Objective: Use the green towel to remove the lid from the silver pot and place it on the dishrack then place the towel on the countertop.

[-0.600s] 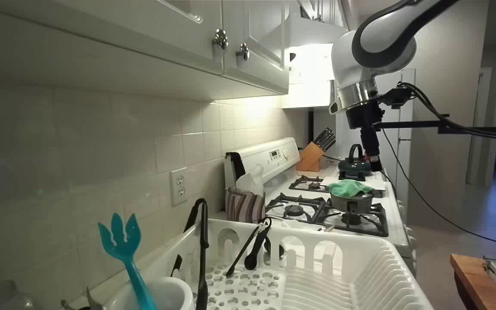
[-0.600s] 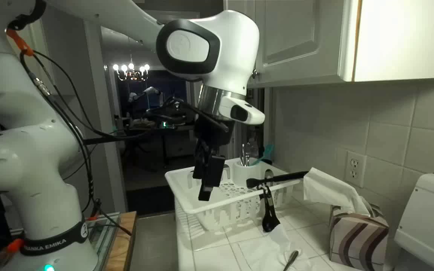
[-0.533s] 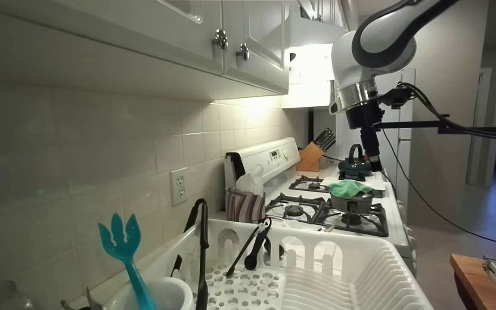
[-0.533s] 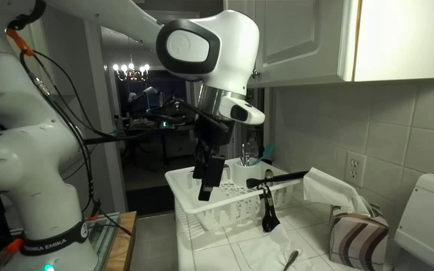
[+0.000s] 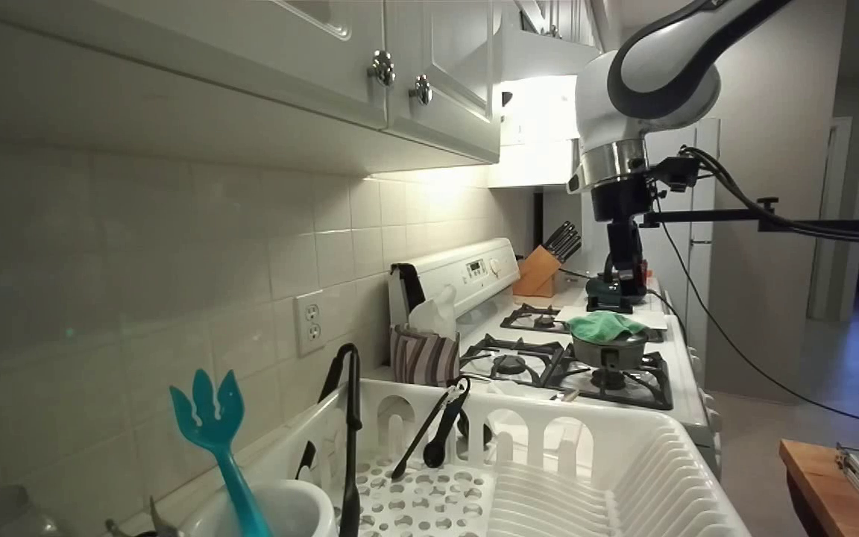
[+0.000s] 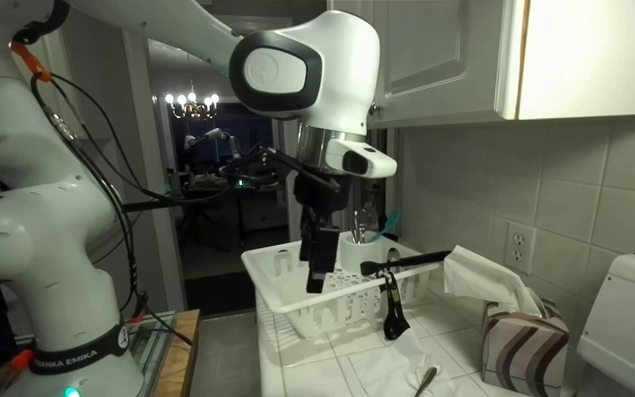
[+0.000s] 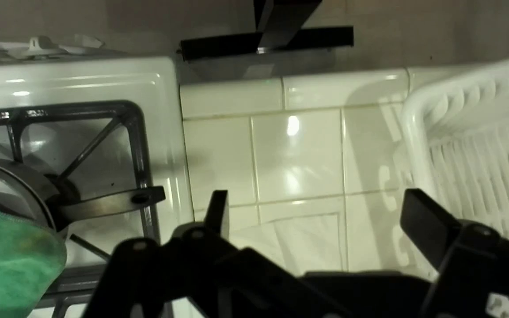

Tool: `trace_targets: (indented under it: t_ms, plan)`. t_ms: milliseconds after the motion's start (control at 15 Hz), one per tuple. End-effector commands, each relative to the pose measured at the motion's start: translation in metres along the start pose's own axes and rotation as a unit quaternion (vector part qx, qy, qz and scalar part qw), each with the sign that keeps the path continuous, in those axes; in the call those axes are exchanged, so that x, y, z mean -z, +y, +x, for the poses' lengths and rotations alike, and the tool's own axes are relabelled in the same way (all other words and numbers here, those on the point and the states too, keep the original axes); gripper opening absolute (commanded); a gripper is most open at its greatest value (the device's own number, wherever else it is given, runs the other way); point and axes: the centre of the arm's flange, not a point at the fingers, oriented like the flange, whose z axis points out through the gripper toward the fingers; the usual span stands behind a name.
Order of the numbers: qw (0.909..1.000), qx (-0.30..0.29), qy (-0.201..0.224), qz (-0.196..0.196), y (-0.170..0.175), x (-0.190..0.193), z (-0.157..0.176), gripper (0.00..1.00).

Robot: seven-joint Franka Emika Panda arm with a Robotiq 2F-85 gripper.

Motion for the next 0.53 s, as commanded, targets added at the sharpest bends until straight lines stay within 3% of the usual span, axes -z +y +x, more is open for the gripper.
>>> trace_targets:
  t_ms: [0, 200, 467]
  plan:
    - [0.9947, -0.074, 0.067, 0.025, 0.023, -0.007, 0.04, 1.0]
    - [0.982, -0.137, 0.129, 0.022, 0.061, -0.013, 0.054, 1.0]
    - [0.9561, -0.228, 0.184, 0.008, 0.122, -0.012, 0.054, 1.0]
